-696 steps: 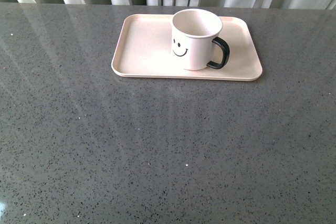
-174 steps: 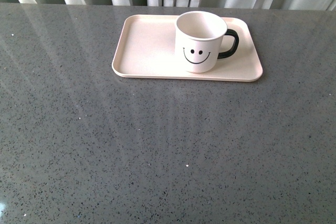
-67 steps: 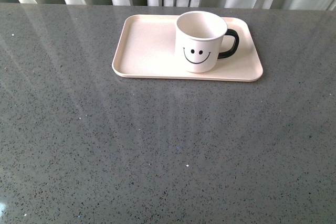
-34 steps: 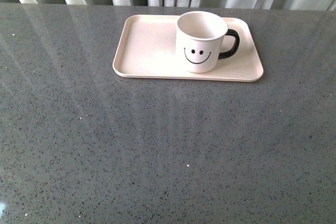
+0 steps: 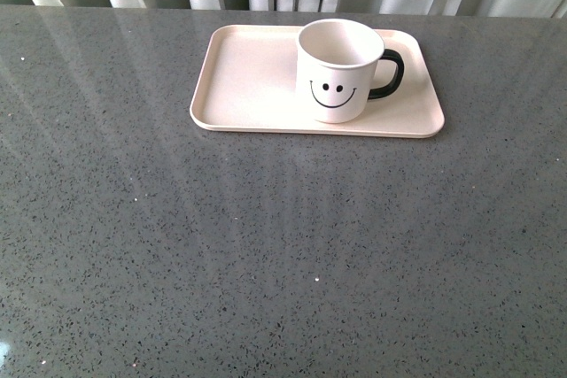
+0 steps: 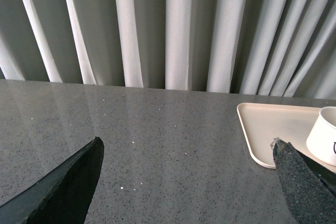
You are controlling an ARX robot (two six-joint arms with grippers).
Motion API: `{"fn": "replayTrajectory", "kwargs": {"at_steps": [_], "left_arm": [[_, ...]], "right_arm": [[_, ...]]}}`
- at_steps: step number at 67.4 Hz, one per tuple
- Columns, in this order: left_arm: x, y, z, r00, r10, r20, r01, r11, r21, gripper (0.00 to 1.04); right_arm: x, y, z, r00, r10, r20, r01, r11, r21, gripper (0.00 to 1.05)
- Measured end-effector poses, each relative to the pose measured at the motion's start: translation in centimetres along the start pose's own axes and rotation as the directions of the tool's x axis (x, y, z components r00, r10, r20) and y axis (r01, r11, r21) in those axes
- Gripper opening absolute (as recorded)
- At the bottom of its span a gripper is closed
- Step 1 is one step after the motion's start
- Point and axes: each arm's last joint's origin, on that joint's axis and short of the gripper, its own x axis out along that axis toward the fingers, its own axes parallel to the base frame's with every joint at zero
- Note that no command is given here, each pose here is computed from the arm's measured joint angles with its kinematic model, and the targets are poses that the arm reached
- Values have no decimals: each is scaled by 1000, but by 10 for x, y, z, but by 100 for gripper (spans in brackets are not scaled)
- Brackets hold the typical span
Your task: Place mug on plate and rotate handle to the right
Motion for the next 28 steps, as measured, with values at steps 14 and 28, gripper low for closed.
{"fn": "replayTrajectory", "kwargs": {"at_steps": [14,28], "left_arm": [[0,0,0,1000,0,0,0,1000,0,95],[0,0,0,1000,0,0,0,1000,0,95]], "right_arm": [[0,0,0,1000,0,0,0,1000,0,96],[0,0,0,1000,0,0,0,1000,0,96]]}}
